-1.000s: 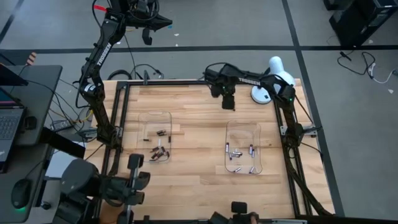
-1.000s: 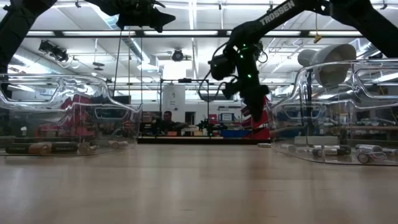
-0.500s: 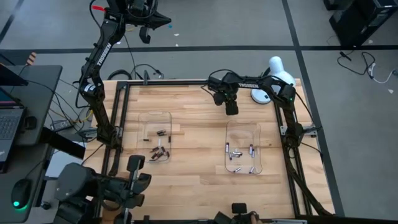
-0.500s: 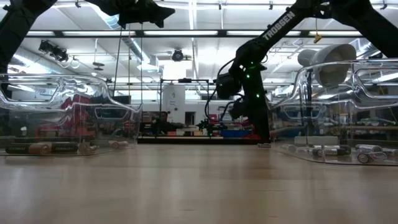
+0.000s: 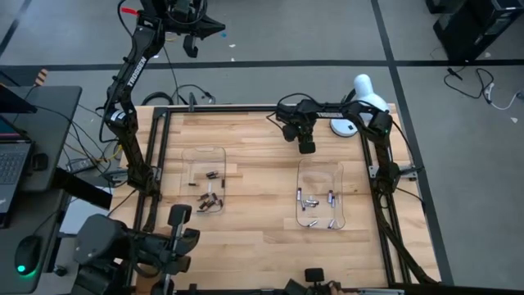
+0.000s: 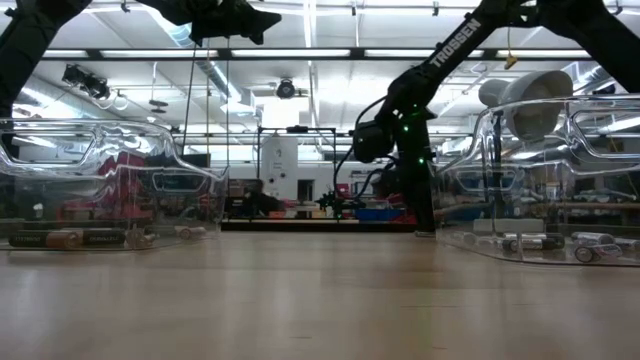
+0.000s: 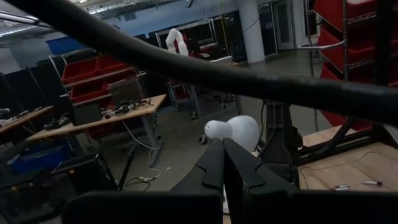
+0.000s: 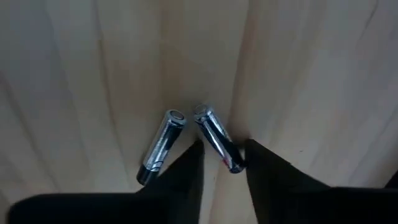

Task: Sort batteries
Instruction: Put the silver battery into the right transparent bin

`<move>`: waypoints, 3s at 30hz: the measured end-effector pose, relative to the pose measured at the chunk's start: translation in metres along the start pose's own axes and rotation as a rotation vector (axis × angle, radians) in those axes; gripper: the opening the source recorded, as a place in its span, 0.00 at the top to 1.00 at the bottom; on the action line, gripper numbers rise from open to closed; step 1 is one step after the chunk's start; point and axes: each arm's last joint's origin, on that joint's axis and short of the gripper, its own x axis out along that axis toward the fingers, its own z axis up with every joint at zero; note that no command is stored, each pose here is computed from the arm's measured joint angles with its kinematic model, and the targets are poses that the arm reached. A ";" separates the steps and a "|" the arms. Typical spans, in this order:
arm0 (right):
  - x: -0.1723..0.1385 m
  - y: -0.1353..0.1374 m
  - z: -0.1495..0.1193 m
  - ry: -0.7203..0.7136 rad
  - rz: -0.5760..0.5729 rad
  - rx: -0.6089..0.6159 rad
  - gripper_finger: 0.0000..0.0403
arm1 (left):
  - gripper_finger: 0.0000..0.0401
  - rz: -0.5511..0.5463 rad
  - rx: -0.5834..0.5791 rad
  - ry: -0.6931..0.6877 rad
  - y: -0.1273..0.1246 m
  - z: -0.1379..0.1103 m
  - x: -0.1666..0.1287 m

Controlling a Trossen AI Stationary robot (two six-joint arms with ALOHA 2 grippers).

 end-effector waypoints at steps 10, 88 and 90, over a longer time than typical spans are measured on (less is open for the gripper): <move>0.003 -0.007 -0.003 -0.030 0.022 0.043 0.97 | 1.00 -0.001 -0.025 0.006 0.000 -0.002 0.000; -0.066 0.008 0.009 -0.004 0.029 0.628 0.62 | 1.00 -0.044 -0.113 -0.007 0.002 0.001 -0.013; -0.063 0.008 0.010 -0.003 0.062 0.628 0.63 | 1.00 -0.046 -0.112 -0.008 0.002 0.001 -0.013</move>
